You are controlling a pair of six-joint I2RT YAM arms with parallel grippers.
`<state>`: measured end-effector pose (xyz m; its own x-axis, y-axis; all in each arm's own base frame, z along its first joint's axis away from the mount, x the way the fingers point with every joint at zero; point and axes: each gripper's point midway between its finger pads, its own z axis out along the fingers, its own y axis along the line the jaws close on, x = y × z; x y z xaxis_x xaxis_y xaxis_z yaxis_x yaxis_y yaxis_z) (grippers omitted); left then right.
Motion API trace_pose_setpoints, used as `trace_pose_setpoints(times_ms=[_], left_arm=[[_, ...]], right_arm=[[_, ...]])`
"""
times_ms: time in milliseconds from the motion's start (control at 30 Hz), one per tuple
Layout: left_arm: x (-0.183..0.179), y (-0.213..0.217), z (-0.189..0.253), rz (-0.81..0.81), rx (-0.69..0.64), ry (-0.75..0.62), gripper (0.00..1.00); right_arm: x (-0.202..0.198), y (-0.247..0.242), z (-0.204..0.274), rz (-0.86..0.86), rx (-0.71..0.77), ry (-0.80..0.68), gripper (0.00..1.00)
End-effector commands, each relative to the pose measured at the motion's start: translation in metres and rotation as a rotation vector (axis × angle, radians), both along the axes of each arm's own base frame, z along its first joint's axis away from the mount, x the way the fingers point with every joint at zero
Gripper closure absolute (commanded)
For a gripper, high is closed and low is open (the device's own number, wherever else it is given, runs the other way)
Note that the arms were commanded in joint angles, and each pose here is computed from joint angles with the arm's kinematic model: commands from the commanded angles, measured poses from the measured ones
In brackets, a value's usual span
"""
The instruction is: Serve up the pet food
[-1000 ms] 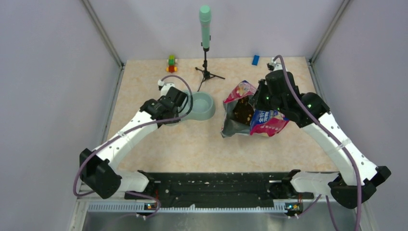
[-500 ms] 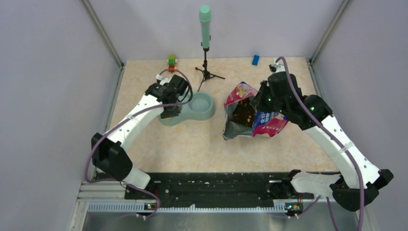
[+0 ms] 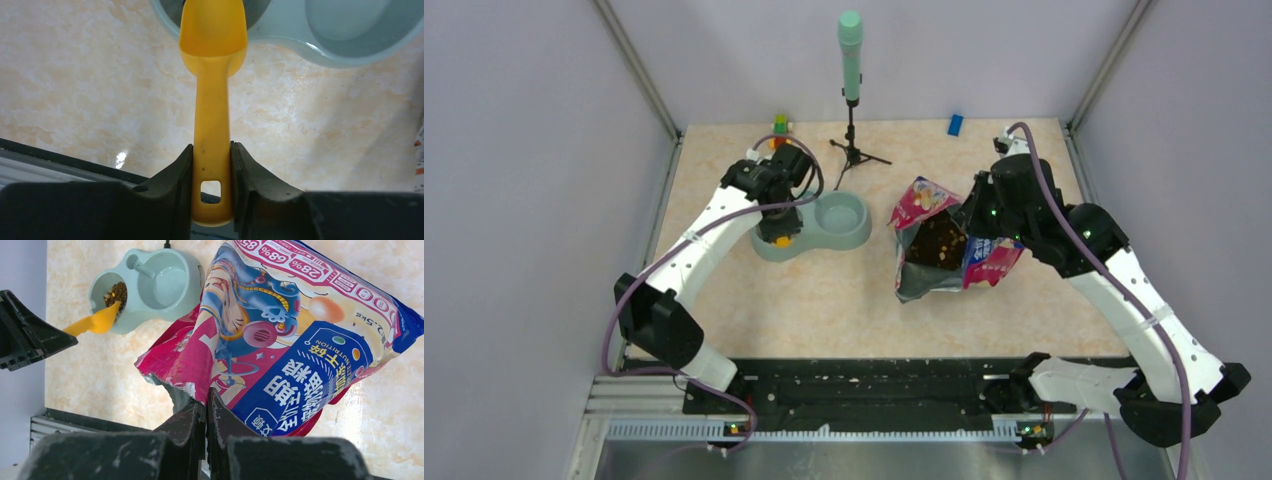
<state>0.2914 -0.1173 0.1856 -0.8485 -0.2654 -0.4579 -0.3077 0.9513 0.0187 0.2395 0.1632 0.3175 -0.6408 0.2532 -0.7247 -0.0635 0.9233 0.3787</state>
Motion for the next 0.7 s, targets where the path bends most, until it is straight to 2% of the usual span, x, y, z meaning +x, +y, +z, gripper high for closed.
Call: trace_pose_setpoints(times_ms=[0,500,667], left_arm=[[0.004,-0.008,0.028,0.010,-0.097,-0.056,1.00],[0.008,0.009,0.061,0.020,-0.129,-0.108,1.00],[-0.003,0.006,0.044,-0.014,-0.145,-0.055,1.00]], right_arm=[[0.002,0.004,0.038,-0.001,0.104,-0.119,1.00],[0.001,0.003,0.035,-0.001,0.103,-0.115,1.00],[0.001,0.003,0.033,-0.003,0.105,-0.115,1.00]])
